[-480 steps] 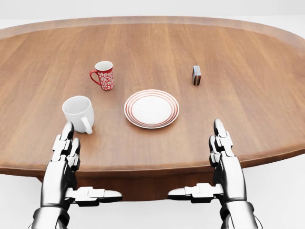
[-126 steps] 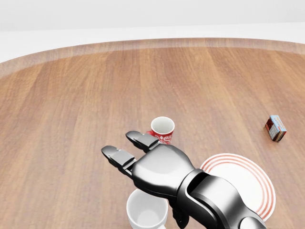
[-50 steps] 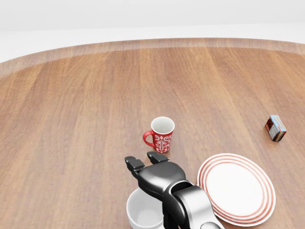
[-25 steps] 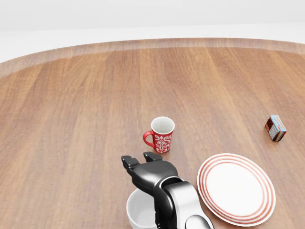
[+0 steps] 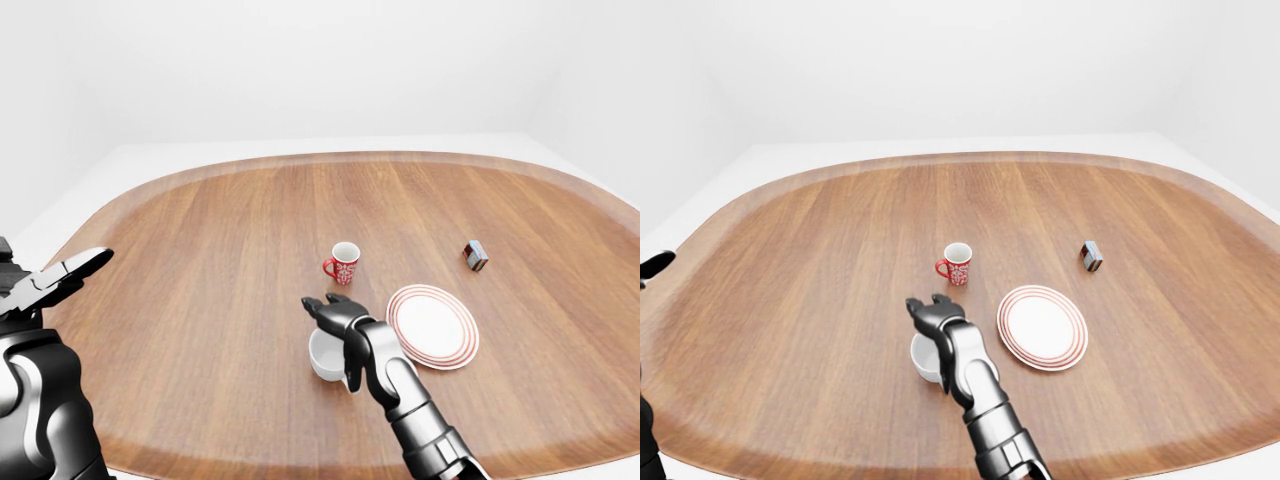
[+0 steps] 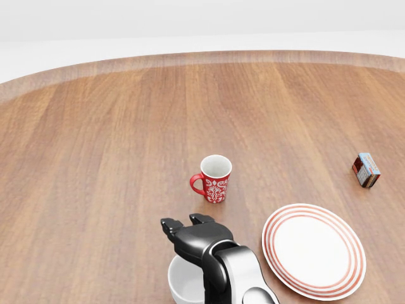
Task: Put the white mug on the plate.
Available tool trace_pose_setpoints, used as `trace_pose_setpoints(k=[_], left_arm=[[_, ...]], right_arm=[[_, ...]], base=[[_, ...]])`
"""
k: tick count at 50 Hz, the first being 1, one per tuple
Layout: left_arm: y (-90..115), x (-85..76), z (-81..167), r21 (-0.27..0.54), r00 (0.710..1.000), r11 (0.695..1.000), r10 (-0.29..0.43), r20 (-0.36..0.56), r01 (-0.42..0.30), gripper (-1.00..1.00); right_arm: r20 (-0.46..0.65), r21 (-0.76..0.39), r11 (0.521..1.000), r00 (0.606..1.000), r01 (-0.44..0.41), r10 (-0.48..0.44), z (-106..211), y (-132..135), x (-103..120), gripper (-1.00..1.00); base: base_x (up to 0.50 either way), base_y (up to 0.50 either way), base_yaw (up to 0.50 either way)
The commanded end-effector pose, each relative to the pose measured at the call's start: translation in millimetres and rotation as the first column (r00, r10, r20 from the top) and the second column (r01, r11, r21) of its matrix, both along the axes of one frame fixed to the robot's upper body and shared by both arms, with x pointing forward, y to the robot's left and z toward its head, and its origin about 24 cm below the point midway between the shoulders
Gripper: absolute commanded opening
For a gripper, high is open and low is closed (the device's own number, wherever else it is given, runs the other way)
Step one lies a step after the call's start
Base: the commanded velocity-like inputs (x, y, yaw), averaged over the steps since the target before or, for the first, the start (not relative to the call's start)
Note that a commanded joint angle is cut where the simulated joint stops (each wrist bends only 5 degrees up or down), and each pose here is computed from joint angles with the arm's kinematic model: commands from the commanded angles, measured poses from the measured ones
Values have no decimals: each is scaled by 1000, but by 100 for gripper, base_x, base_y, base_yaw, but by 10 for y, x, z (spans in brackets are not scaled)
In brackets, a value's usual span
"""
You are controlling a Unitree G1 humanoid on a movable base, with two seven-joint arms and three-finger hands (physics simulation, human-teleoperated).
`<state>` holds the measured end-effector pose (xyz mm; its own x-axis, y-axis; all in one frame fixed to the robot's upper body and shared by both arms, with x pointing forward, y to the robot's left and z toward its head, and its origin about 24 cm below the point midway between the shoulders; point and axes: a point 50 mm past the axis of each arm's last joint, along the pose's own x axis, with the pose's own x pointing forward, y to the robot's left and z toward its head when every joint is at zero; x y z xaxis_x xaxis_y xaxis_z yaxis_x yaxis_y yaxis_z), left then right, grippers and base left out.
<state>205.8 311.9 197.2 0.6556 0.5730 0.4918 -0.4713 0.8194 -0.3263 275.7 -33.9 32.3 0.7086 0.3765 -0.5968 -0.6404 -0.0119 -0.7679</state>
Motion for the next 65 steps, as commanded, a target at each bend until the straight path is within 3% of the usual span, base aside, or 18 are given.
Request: trace_pose_setpoints(k=[1,23,30,31,32,33,34,49,55,61,65], left_arm=[[-1,3,-7,-1,1000,1000,-1,-3,1,100],[0,-4,-11,-2,1000,1000,0,-3,0,100],[-6,-4,-12,0,1000,1000,-1,-4,1,100],[-5,-2,-13,-1,1000,1000,-1,-4,1,100],[-5,-1,-14,-1,1000,1000,-1,-5,1,100],[-6,-1,-14,-1,1000,1000,-1,-5,1,100],[-8,-2,-13,0,1000,1000,-2,-4,2,100],[-7,0,-19,-1,1000,1000,-2,-6,2,100],[-15,3,-23,1,1000,1000,-4,-8,4,100],[-18,10,-33,1,1000,1000,-5,-13,5,100],[-22,13,-30,1,1000,1000,-5,-12,5,100]], right_arm=[[-32,0,1000,999,0,0,-69,-3,-17,100],[-162,1,1000,987,-11,11,-333,23,-88,100],[-160,1,1000,987,-10,10,-332,11,-96,100],[-165,2,1000,986,-8,9,-341,7,-96,41],[-166,1,1000,986,-8,8,-344,5,-92,-30],[-164,3,1000,986,-8,8,-337,6,-90,-84],[-162,4,1000,987,-9,9,-333,10,-91,-100],[-149,5,1000,989,-11,11,-311,9,-97,-100],[-96,4,1000,995,-2,3,-201,-23,-47,-100],[55,1,999,998,37,-37,152,-148,165,-100],[201,0,997,976,82,-80,516,-300,328,-100]], base=[[0,0,0],[0,0,0],[0,0,0],[0,0,0],[0,0,0],[0,0,0],[0,0,0],[0,0,0],[0,0,0],[0,0,0],[0,0,0]])
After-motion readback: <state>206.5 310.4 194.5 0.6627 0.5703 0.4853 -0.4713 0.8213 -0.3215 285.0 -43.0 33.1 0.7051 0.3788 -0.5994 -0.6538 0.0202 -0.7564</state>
